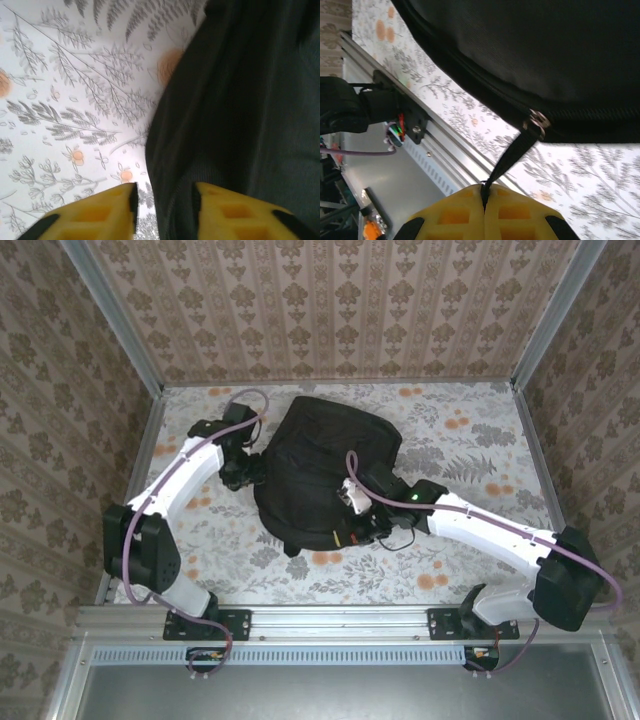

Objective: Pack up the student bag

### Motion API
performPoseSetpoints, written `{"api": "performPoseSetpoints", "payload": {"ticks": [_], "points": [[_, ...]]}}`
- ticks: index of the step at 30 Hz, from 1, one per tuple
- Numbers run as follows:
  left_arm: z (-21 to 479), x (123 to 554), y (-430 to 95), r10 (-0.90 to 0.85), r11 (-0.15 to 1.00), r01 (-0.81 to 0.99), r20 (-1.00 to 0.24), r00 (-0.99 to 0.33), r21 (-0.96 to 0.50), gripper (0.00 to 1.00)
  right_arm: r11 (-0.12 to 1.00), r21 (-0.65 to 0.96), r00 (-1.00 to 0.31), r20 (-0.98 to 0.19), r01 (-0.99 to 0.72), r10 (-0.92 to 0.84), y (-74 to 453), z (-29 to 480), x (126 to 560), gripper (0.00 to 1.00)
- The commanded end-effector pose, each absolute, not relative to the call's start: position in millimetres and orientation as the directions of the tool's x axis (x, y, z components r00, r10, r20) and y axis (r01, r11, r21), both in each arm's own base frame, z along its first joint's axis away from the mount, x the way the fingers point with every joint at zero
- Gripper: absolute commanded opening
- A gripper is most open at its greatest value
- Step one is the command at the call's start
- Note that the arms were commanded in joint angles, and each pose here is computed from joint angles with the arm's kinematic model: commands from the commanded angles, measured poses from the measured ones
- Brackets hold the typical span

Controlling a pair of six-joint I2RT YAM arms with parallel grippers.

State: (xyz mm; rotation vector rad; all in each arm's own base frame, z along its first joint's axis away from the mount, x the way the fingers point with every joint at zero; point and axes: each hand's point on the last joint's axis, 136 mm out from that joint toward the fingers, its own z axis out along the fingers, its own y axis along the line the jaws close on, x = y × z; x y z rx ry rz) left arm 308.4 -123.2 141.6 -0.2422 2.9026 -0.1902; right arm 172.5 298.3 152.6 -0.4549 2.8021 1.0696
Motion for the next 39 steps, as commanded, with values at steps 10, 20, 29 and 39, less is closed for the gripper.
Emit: {"api": "performPoseSetpoints", "payload": {"ticks": [10, 20, 29, 39], "points": [[172, 229, -131, -0.387, 0.879, -0.324, -0.129, -0.913, -0.349, 0.59, 0.607, 0.75, -0.964, -0.219, -0.264, -0.149, 368, 181, 205, 0.0], [133, 204, -158, -0.503, 0.798, -0.457, -0.016, -0.864, -0.393, 0.55, 0.6, 0.758, -0.967, -0.203, -0.256, -0.155, 373, 177, 199, 0.0], [118, 207, -165, -0.499, 0.804, -0.459, -0.009, -0.867, -0.376, 0.36, 0.607, 0.752, -0.966, -0.209, -0.259, -0.153, 370, 175, 198, 0.0], [106, 194, -156, -0.489, 0.82, -0.458, -0.005, -0.872, -0.344, 0.2, 0.647, 0.713, -0.962, -0.22, -0.272, -0.162, 358, 167, 198, 0.0]]}}
